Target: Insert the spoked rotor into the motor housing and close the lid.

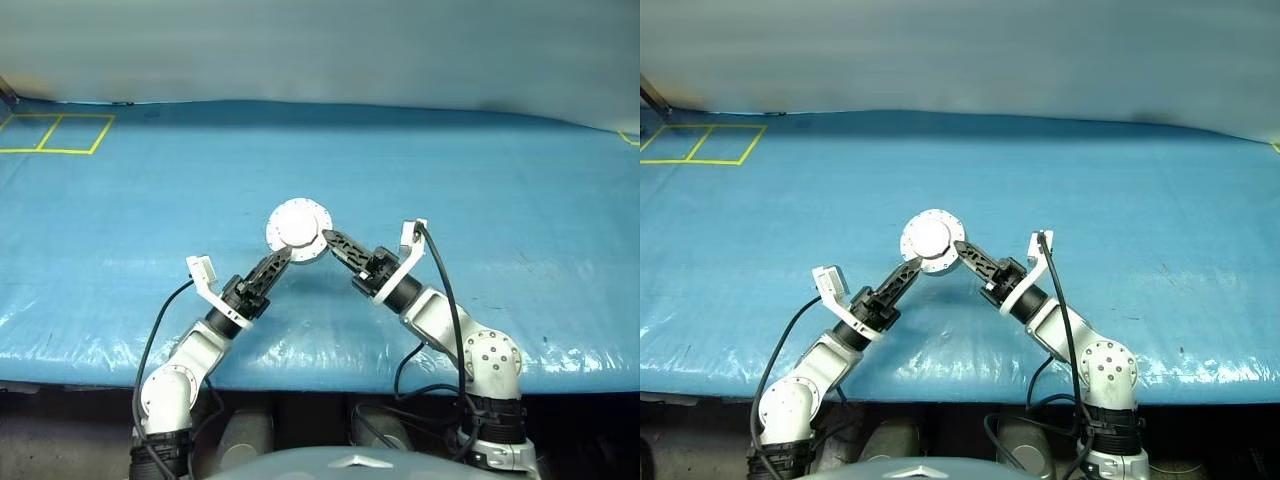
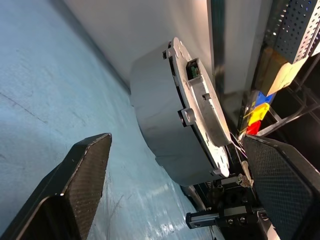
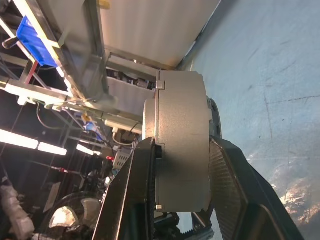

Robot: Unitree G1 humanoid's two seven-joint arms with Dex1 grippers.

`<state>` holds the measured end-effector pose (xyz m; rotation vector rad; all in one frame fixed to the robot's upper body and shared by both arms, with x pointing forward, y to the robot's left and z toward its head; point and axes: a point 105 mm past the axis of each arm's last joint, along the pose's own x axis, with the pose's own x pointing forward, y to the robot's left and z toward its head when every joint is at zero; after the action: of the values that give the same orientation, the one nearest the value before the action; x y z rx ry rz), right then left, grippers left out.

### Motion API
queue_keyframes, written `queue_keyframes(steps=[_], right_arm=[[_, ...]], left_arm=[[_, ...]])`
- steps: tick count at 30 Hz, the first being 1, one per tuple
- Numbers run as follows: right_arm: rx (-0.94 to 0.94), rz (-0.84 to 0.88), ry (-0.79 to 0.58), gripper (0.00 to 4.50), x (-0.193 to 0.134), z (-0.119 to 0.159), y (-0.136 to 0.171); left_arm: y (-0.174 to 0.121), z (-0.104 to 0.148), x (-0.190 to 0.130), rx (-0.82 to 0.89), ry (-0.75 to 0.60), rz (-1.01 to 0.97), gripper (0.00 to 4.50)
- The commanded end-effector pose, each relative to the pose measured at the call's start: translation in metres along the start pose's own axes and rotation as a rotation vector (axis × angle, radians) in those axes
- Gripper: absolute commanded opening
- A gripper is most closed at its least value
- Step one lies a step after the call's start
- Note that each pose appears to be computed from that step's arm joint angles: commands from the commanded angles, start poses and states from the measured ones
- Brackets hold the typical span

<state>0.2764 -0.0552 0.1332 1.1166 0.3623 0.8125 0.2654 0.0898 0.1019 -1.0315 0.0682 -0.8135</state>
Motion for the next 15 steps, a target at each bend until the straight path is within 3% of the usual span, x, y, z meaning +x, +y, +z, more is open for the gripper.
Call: queue_keyframes(steps=[1, 7, 15], right_arm=[[-0.035, 0.164, -0.005, 1.15, 0.002, 0.003, 0.036], [-0.041, 0.154, 0.003, 1.15, 0.001, 0.001, 0.033], [-0.043, 0.134, 0.001, 1.15, 0.003, 0.000, 0.029]], left_arm=[[-0.010, 0.002, 0.007, -0.001, -0.032, -0.053, 4.46], [-0.023, 0.007, 0.015, -0.047, -0.110, -0.108, 4.46], [-0.019, 0.008, 0.012, -0.071, -0.143, -0.070, 4.46]])
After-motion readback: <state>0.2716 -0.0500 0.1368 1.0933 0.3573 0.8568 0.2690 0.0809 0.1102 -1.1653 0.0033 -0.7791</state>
